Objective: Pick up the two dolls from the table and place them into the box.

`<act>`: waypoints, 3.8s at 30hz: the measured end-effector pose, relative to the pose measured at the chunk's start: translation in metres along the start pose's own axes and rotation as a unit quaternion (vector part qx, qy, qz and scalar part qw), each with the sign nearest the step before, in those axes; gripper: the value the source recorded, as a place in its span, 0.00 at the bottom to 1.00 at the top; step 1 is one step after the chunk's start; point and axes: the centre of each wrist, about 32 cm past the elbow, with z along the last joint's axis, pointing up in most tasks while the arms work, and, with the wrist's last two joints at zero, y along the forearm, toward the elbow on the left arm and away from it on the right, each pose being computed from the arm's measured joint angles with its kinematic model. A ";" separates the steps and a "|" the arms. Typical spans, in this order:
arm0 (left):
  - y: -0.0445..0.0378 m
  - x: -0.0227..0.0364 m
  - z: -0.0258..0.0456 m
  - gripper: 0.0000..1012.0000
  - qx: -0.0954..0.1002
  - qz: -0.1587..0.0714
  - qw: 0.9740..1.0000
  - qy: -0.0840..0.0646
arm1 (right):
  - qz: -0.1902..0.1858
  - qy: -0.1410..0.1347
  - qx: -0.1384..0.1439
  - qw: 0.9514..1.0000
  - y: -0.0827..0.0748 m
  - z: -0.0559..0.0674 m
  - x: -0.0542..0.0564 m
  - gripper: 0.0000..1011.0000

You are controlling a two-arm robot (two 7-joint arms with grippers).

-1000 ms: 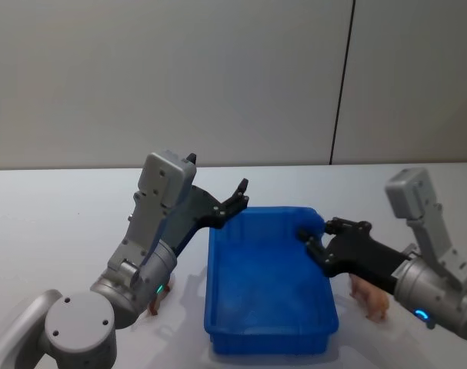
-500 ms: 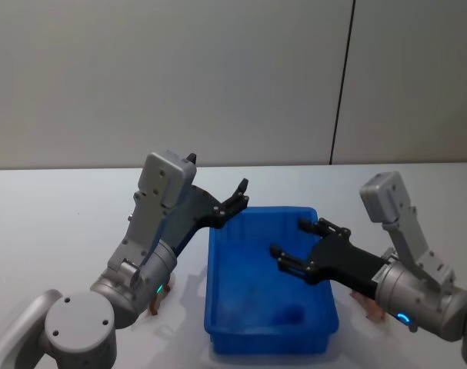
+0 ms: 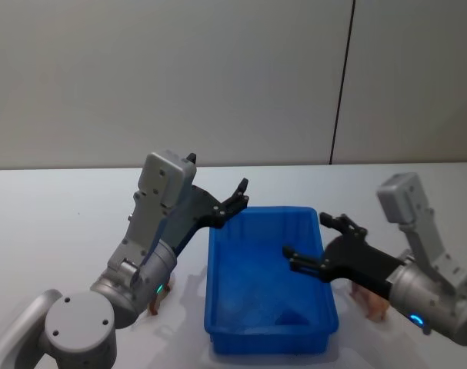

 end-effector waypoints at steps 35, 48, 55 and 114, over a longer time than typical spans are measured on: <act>0.0000 0.0000 0.0000 0.99 0.000 0.000 1.000 0.000 | -0.094 0.053 -0.070 0.992 -0.069 -0.037 0.011 0.99; 0.0000 0.0000 0.0000 0.99 0.000 0.000 1.000 0.000 | -0.096 0.074 -0.109 0.987 -0.067 -0.054 0.014 0.99; 0.0000 0.0000 0.0000 0.99 0.000 0.000 1.000 0.000 | -0.097 0.079 -0.117 0.985 -0.063 -0.058 0.015 0.99; 0.0000 0.0000 0.0000 0.99 0.000 0.000 1.000 0.000 | -0.078 0.001 0.027 0.997 -0.040 -0.006 0.010 0.37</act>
